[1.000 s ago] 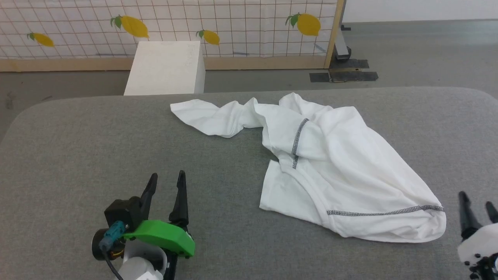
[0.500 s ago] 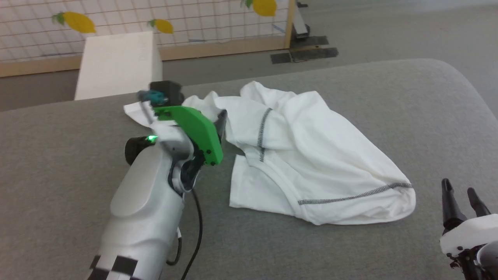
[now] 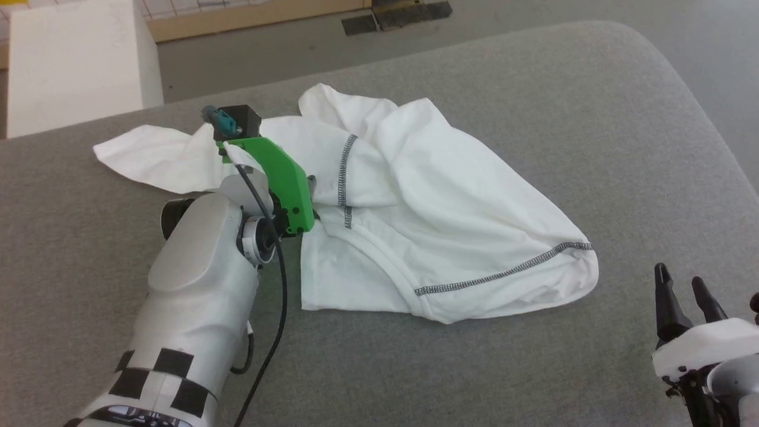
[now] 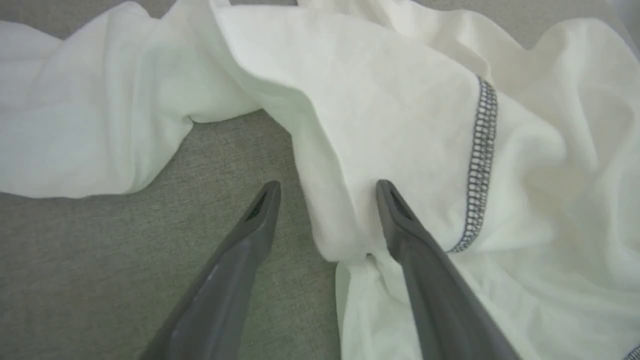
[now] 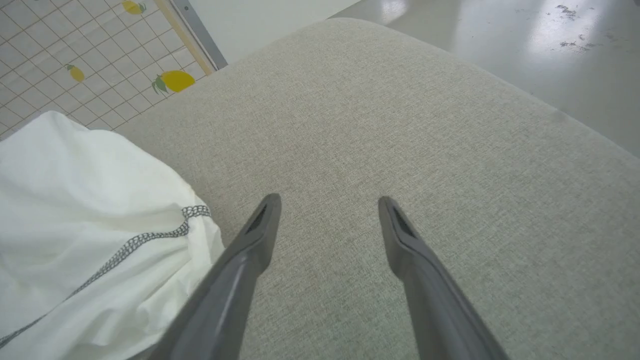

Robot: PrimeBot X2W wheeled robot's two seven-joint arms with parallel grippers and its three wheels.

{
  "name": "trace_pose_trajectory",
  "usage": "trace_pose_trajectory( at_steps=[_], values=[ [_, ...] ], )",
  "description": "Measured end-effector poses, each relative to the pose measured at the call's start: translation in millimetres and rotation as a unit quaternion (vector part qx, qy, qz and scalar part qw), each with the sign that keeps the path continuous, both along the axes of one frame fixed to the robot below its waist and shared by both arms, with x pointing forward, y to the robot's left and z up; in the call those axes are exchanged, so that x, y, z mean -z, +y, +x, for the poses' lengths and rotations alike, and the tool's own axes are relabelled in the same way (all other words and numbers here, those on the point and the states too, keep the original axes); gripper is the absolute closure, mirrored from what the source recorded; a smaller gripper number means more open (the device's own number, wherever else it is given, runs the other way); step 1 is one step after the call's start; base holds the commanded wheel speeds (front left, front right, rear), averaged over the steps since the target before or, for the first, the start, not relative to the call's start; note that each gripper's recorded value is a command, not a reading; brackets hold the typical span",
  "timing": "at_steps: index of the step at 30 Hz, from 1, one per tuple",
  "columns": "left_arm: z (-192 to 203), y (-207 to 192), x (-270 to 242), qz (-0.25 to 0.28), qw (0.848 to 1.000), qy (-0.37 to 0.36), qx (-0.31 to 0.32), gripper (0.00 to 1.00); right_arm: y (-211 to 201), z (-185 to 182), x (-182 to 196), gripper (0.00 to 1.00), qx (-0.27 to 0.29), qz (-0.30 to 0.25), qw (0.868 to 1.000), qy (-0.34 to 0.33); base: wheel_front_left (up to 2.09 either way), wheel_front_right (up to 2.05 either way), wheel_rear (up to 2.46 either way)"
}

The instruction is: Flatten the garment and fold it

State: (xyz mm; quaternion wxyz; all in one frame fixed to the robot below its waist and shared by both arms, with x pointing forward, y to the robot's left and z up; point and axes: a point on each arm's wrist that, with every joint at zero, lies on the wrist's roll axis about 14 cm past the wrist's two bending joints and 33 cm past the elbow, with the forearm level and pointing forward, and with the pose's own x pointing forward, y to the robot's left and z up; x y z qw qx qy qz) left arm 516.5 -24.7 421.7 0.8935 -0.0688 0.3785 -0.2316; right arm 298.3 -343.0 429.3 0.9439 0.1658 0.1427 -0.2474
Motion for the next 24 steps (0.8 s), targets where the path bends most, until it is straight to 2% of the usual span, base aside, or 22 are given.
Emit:
trace_pose_trajectory(
  at_steps=[1, 5, 9, 15, 19, 24],
  values=[
    [1.8, -1.8, 2.2, -0.004, 1.0, -0.001, 0.001, 1.0, 0.1, 1.0, 1.1, 0.0, 0.0, -0.001, 1.0, 0.002, 0.0, 0.0, 0.0],
    [8.3, -8.9, 0.5, -0.039, 0.999, -0.009, -0.001, 1.0, 3.5, 6.5, 6.0, 0.0, -0.007, 0.0, 1.0, 0.008, 0.0, 0.0, 0.0],
    [28.4, -5.0, -31.4, -0.111, 0.991, -0.062, -0.04, 1.0, 13.3, 16.6, 10.0, 0.0, -0.024, 0.004, 1.0, 0.009, 0.0, 0.0, 0.0],
    [49.9, 33.6, -98.2, -0.214, 0.955, -0.17, -0.118, 1.0, 31.0, 33.7, 9.1, 0.0, -0.056, 0.009, 0.998, 0.001, 0.0, 0.0, 0.0],
    [35.2, 85.0, -92.8, -0.205, 0.942, -0.198, -0.176, 1.0, 44.1, 45.2, 5.4, 0.0, -0.08, 0.011, 0.997, -0.006, 0.0, 0.0, 0.0],
    [-22.6, 159.6, -37.6, -0.151, 0.935, -0.159, -0.279, 1.0, 63.0, 59.6, 0.4, 0.0, -0.114, 0.01, 0.993, -0.012, 0.0, 0.0, 0.0]
  ],
)
